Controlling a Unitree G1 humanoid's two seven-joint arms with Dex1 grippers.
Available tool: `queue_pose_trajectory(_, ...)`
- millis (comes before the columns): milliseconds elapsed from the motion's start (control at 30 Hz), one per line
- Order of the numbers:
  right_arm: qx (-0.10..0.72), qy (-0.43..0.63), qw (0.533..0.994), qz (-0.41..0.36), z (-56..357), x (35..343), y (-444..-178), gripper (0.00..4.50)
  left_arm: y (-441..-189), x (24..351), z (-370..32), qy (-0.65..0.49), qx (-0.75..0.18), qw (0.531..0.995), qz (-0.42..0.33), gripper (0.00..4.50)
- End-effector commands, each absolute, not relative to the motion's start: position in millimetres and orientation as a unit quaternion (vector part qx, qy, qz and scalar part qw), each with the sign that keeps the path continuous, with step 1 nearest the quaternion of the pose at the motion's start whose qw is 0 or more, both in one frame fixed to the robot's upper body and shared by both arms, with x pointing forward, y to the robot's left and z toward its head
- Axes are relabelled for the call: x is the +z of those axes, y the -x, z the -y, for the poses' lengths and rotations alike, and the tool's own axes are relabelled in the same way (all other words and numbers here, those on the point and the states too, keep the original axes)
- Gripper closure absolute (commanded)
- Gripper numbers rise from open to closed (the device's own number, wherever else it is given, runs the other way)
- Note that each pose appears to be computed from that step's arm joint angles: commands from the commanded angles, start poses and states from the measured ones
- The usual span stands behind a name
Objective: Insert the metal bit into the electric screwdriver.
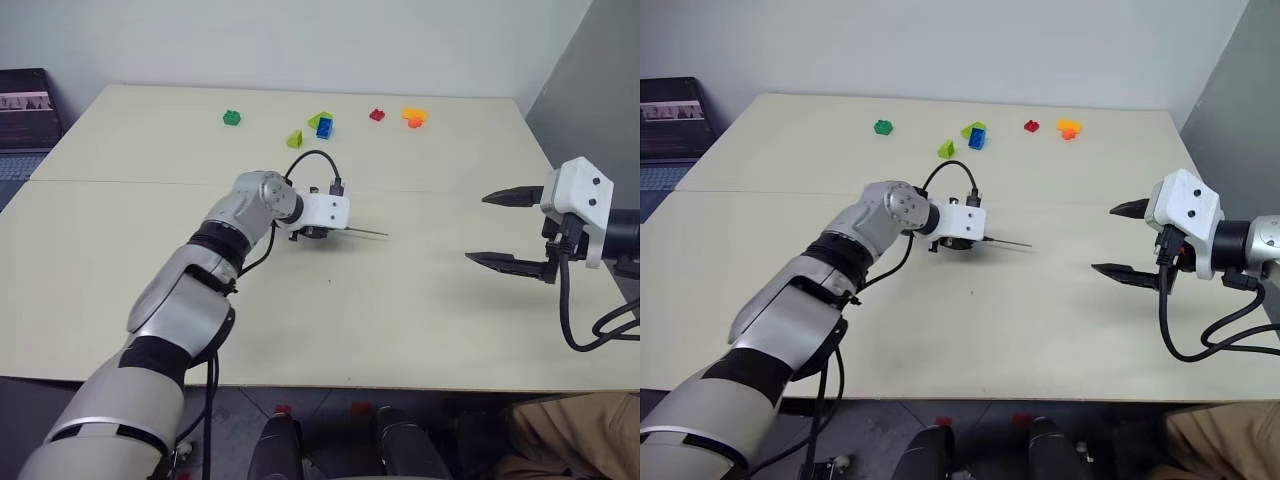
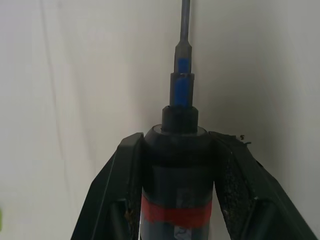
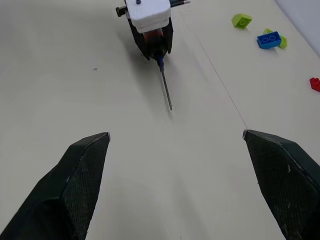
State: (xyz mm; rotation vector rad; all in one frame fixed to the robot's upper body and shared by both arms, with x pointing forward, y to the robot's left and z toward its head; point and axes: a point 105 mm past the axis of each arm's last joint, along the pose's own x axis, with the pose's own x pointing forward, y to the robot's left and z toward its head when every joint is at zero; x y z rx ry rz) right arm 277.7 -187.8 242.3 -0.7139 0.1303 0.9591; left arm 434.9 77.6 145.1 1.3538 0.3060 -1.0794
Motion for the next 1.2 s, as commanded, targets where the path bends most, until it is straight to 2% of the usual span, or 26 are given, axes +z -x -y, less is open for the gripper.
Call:
queue_pose_trajectory(33,0.456,0.346,0.82,-0.028,182.8,256.6,-269.2,0.0,-434.6,143.1,-72.5,-0.581,-0.481,0.642,-0.136,2.51)
queue_pose_trajectory(67,0.462,0.338,0.819,-0.024,180.4,257.6,-267.3,0.0,-434.1,142.5,-72.1,-0.577,-0.484,0.643,-0.138,2.16)
queue_pose_trajectory(100,0.469,0.33,0.819,-0.021,178.3,258.4,-265.6,0.0,-433.1,142.6,-71.1,-0.574,-0.489,0.642,-0.138,2.06)
queue_pose_trajectory(200,0.477,0.323,0.817,-0.021,174.9,257.9,-263.5,0.0,-429.7,145.9,-70.0,-0.554,-0.506,0.646,-0.14,1.35)
queue_pose_trajectory(400,0.481,0.326,0.813,-0.023,172.1,256.3,-265.4,0.0,-424.8,174.7,-79.8,-0.496,-0.531,0.675,-0.131,0.04)
queue_pose_trajectory(533,0.481,0.329,0.812,-0.024,173.2,256.4,-269.5,0.0,-421.5,208.1,-106.7,-0.468,-0.517,0.708,-0.106,0.04)
queue_pose_trajectory(633,0.481,0.329,0.812,-0.028,175.7,253.7,-276.0,0.0,-407.8,243.4,-166.2,-0.421,-0.471,0.769,-0.097,0.04)
queue_pose_trajectory(700,0.481,0.331,0.811,-0.03,177.6,251.7,-279.7,0.0,-397.5,252.9,-191.5,-0.406,-0.444,0.793,-0.099,0.04)
queue_pose_trajectory(933,0.494,0.327,0.805,-0.036,181.6,251.3,-291.2,0.0,-332.6,242.8,-275.8,-0.37,-0.353,0.845,-0.157,0.04)
queue_pose_trajectory(1200,0.499,0.337,0.797,-0.045,187.3,247.5,-301.7,0.0,-304.5,231.8,-300.9,-0.307,-0.33,0.873,-0.185,0.04)
